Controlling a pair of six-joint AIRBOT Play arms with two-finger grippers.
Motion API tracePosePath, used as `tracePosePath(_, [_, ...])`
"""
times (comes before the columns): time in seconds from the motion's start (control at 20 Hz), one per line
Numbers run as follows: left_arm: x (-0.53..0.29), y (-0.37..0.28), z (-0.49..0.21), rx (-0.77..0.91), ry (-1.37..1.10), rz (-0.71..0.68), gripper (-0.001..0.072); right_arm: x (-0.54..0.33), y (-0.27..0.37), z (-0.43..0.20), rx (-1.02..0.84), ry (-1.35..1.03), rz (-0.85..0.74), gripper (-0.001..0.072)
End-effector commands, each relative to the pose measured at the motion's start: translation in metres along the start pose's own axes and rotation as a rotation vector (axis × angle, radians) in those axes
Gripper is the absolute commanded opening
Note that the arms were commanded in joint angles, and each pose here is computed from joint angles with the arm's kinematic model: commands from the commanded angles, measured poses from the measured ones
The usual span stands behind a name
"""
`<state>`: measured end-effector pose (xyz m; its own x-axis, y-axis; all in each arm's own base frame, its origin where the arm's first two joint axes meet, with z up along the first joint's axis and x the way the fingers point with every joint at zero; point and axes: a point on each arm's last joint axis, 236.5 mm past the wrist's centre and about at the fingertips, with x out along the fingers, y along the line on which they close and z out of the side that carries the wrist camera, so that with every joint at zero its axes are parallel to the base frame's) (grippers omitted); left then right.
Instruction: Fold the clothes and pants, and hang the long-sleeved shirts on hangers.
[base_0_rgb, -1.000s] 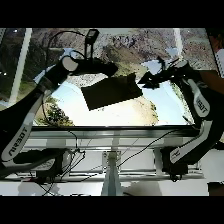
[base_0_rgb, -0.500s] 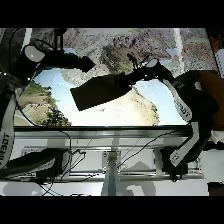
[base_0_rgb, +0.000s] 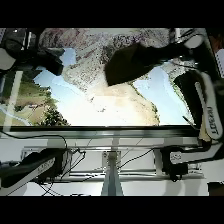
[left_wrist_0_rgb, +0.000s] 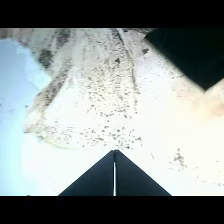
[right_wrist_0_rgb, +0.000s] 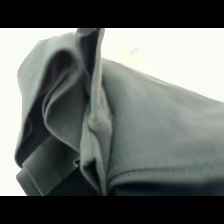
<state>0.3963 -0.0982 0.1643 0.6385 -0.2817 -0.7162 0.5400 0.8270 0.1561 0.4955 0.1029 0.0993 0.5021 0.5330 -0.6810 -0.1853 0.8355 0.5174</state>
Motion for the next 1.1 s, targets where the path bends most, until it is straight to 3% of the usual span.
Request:
tracePosePath(0.0, [-0.037,0.017,0.001,0.052,-0.020,0.113,0.0014,-0.147,-0.060,0.039,0.160,-0.274,-0.269,0.0008])
tracePosePath(0.15, [-0.042,0.017,0.003,0.054,-0.031,0.119,0.0014,-0.274,-0.105,0.019,0.310,-0.450,-0.514,0.0008])
tracePosePath(0.35, [-0.041,0.017,0.002,0.054,-0.030,0.119,0.0014,-0.403,-0.152,-0.070,0.526,-0.502,-0.884,0.0008])
tracePosePath(0.5, [-0.041,0.017,0.002,0.054,-0.030,0.119,0.0014,-0.443,-0.169,-0.139,0.745,-0.443,-1.006,0.0010])
tracePosePath(0.55, [-0.041,0.017,0.002,0.054,-0.030,0.119,0.0014,-0.448,-0.173,-0.152,0.796,-0.433,-1.018,0.0089])
tracePosePath(0.65, [-0.041,0.017,0.003,0.054,-0.031,0.119,0.0014,-0.447,-0.172,-0.162,0.861,-0.435,-0.994,0.0696])
tracePosePath(0.85, [-0.041,0.017,0.003,0.054,-0.031,0.119,0.0014,-0.417,-0.153,-0.116,0.774,-0.508,-0.780,0.0683])
tracePosePath(1.05, [-0.041,0.017,0.002,0.054,-0.030,0.119,0.0014,-0.351,-0.101,-0.061,0.537,-0.437,-0.575,0.0278])
